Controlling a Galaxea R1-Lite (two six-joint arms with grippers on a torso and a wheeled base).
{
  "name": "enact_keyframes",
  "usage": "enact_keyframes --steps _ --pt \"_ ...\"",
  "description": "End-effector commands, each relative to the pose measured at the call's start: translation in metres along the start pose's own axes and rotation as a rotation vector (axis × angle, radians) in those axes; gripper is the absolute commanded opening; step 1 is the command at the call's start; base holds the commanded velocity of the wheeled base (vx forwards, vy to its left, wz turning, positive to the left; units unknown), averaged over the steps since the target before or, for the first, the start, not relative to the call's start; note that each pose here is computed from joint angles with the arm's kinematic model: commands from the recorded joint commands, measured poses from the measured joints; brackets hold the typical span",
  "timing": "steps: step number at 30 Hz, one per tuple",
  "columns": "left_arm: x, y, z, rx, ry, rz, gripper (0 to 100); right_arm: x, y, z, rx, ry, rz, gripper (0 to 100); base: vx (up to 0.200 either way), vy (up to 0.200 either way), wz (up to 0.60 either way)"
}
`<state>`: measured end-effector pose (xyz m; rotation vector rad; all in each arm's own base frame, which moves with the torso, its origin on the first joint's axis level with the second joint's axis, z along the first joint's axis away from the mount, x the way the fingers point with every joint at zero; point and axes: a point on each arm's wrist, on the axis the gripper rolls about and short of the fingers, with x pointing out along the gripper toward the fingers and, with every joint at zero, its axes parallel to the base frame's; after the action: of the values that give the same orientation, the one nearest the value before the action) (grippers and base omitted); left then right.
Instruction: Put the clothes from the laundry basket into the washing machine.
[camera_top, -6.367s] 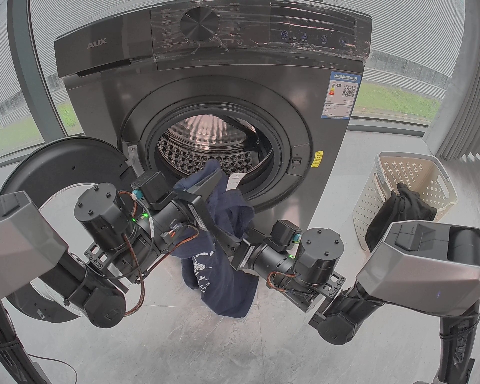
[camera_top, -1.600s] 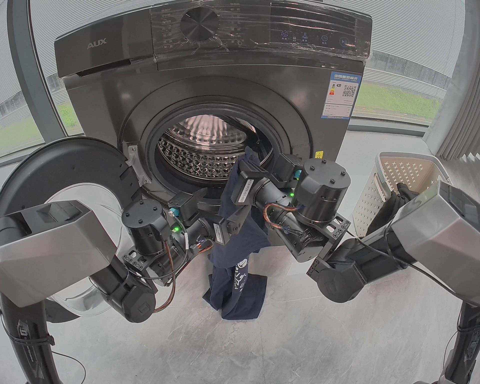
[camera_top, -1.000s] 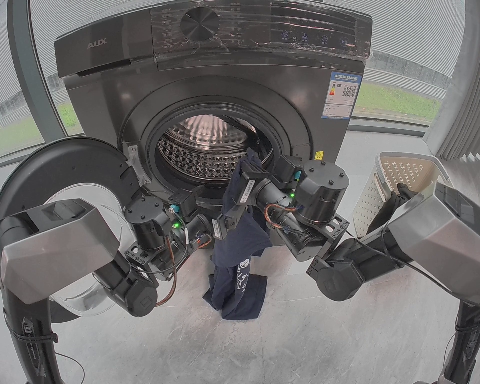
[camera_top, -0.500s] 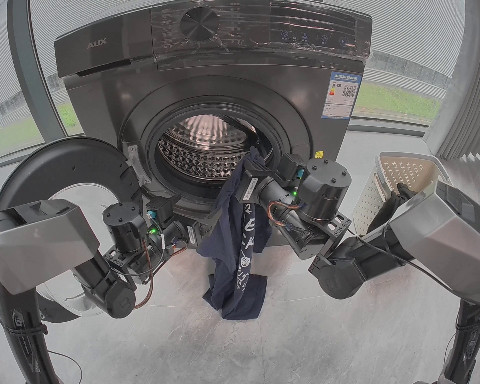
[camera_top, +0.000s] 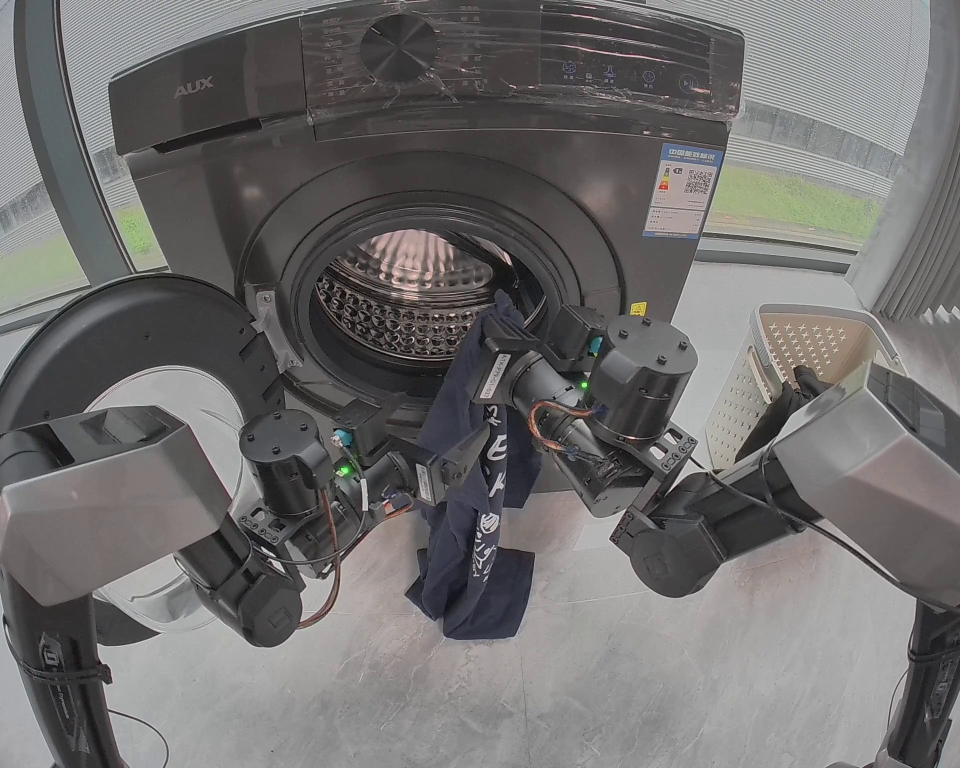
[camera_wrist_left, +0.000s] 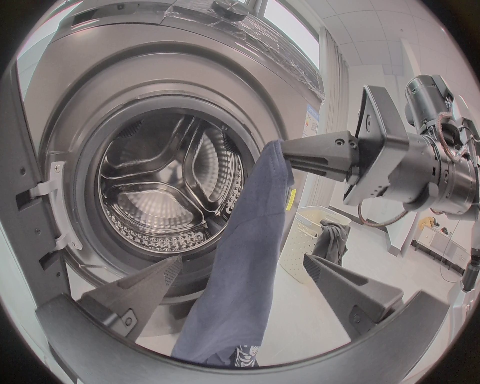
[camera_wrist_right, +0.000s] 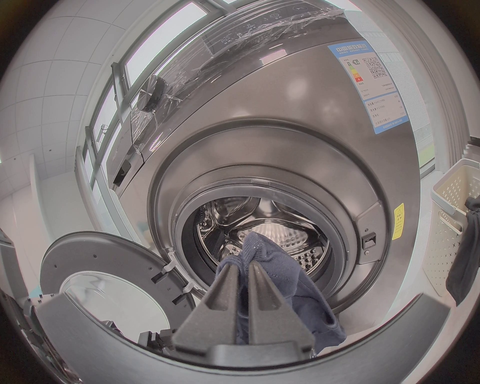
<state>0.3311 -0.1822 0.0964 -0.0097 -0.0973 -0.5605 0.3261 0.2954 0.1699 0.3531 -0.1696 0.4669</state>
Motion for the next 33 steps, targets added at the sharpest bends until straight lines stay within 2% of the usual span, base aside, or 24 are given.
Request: enact_keyframes --steps 1,5,8,12,15,16,17,20,24,33 --pt "0.01 -0.01 -0.004 -0.004 -0.013 -0.027 100 0.001 0.001 -0.006 -0.001 0.008 0.003 0 0.0 0.0 0.0" --pt "0.018 -0.018 -0.007 -0.006 -0.025 -0.041 100 0.002 0.0 -0.007 -0.002 0.01 0.001 0 0.0 0.0 0.0" --pt "0.02 -0.018 -0.008 -0.006 -0.025 -0.039 100 0.002 0.0 -0.007 -0.001 0.008 0.0 0 0.0 0.0 0.0" --pt "0.02 -0.009 -0.009 -0.004 -0.025 -0.016 100 0.002 -0.002 -0.004 0.0 -0.005 -0.002 0 0.0 0.0 0.0" --pt "0.019 0.004 -0.009 0.001 -0.023 0.017 100 0.002 -0.002 -0.001 0.003 -0.011 -0.002 0 0.0 0.0 0.0" --pt "0.019 0.004 -0.009 0.001 -0.023 0.017 100 0.002 -0.002 -0.001 0.003 -0.011 -0.002 0 0.0 0.0 0.0" --pt "0.018 0.015 -0.009 0.004 -0.022 0.045 100 0.001 -0.001 -0.001 0.004 -0.01 -0.001 0 0.0 0.0 0.0" --pt "0.016 0.026 -0.008 0.009 -0.023 0.071 100 0.001 -0.001 0.0 0.005 -0.013 0.0 0 0.0 0.0 0.0" --pt "0.012 0.034 -0.009 0.01 -0.014 0.086 100 0.001 -0.001 0.0 0.005 -0.013 0.0 0 0.0 0.0 0.0" --pt "0.015 0.029 -0.01 0.006 -0.019 0.069 100 0.001 0.0 -0.002 0.005 -0.009 0.002 0 0.0 0.0 0.0"
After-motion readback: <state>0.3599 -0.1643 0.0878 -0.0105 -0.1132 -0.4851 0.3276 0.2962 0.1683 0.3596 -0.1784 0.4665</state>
